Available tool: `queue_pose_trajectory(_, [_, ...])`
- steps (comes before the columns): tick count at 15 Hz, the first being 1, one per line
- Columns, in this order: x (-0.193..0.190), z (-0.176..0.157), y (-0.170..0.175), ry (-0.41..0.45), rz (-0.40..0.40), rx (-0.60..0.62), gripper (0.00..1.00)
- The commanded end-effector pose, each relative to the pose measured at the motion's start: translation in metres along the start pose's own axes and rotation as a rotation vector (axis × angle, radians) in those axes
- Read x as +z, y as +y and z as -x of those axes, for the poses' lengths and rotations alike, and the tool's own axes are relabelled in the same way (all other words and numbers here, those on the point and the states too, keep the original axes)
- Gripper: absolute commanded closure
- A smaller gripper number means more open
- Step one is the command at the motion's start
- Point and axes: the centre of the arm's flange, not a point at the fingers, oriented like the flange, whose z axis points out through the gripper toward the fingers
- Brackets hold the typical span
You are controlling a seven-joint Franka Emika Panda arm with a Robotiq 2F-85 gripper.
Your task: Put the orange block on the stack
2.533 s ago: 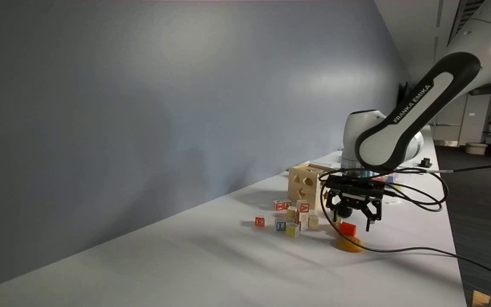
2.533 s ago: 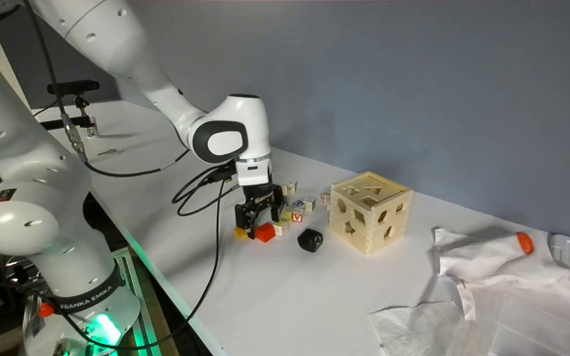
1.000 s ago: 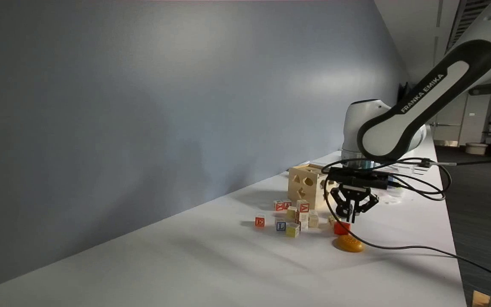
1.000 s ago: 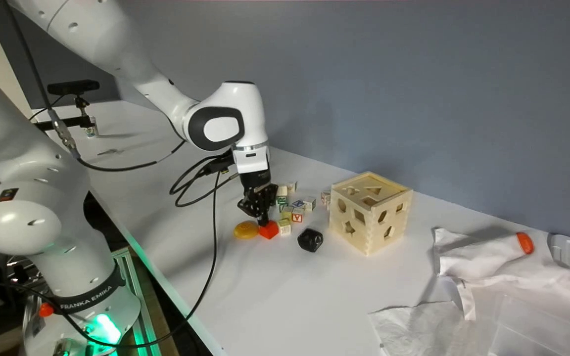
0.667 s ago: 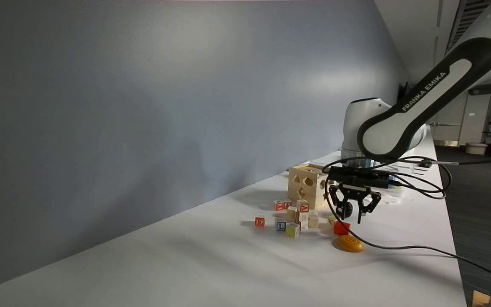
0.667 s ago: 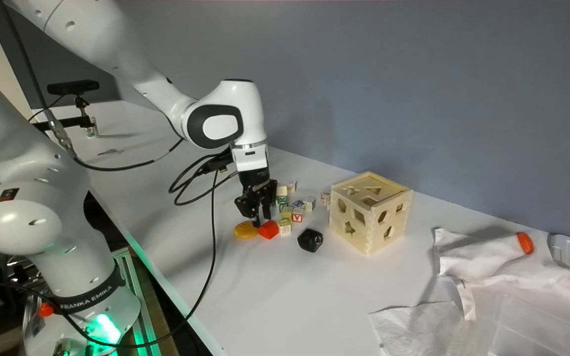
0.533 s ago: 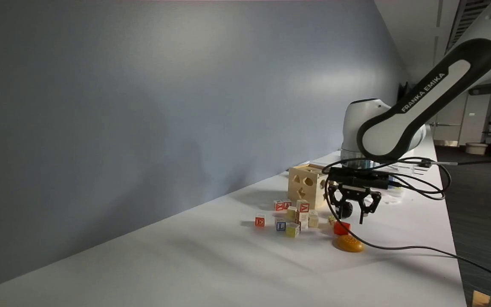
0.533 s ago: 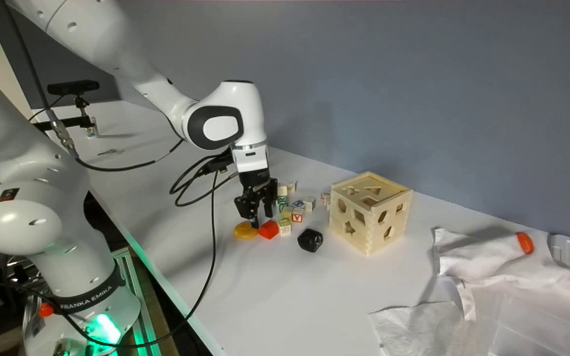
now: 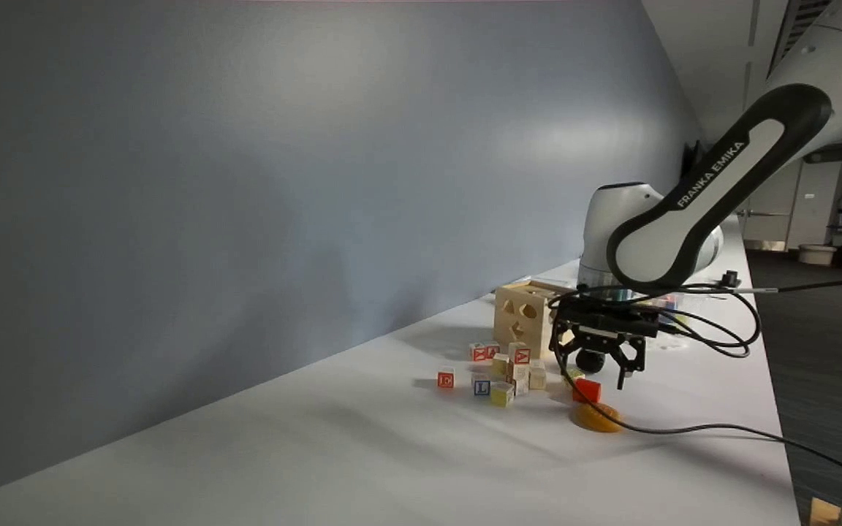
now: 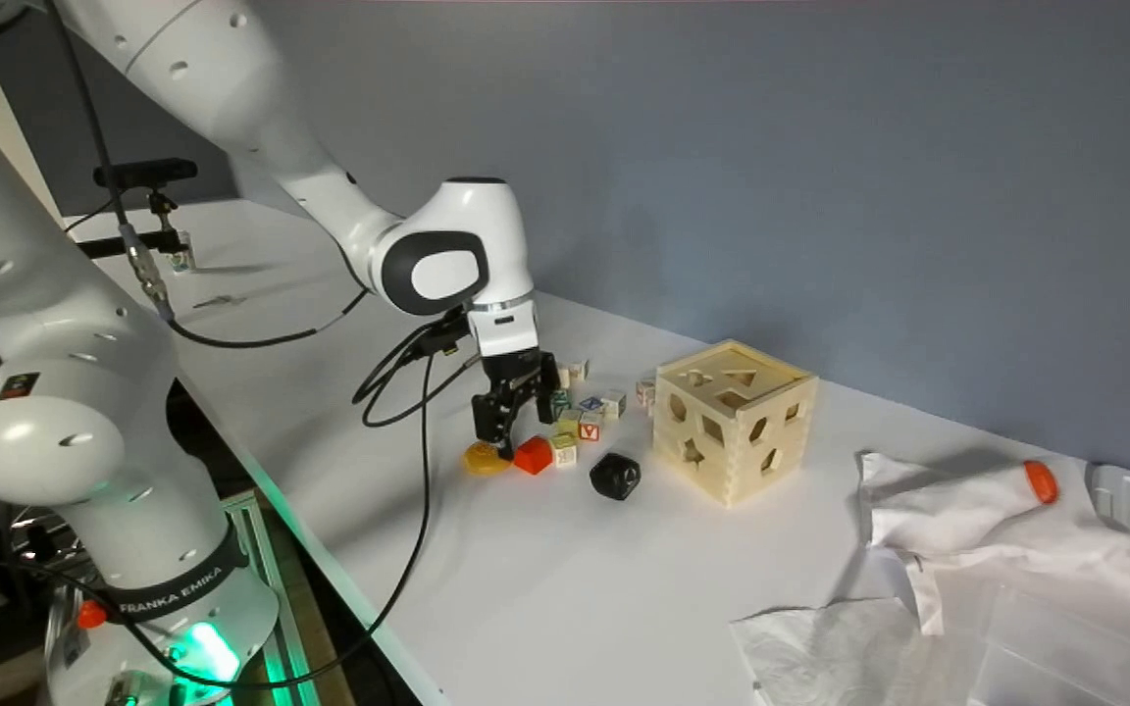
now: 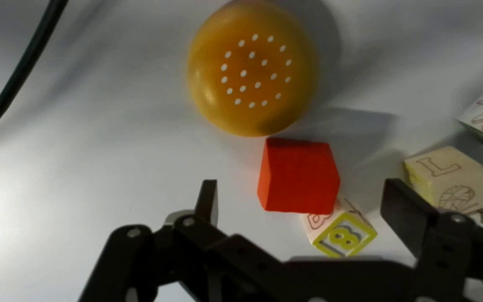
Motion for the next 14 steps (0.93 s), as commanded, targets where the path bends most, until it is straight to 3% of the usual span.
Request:
queue_pose_trajectory(1, [0.013,0.002,-0.003,-0.02,-0.004,-0.015,0.0])
queue_pose_trajectory(3, [0.018,0.002,-0.003,-0.02,0.006,-0.019,0.0])
queue_pose_trajectory(4, [0.021,0.002,-0.003,-0.02,0.01,-0.02,0.25])
queue_pose_trajectory(5, [0.022,0.002,-0.002,-0.017,0.011,-0.02,0.26])
queue_pose_trajectory(12, [0.006,-0.003,0.001,-0.014,-0.009,-0.032,0.76])
queue_pose_trajectory(14, [-0.004,-0.002,0.003,-0.015,-0.017,-0.05,0.81])
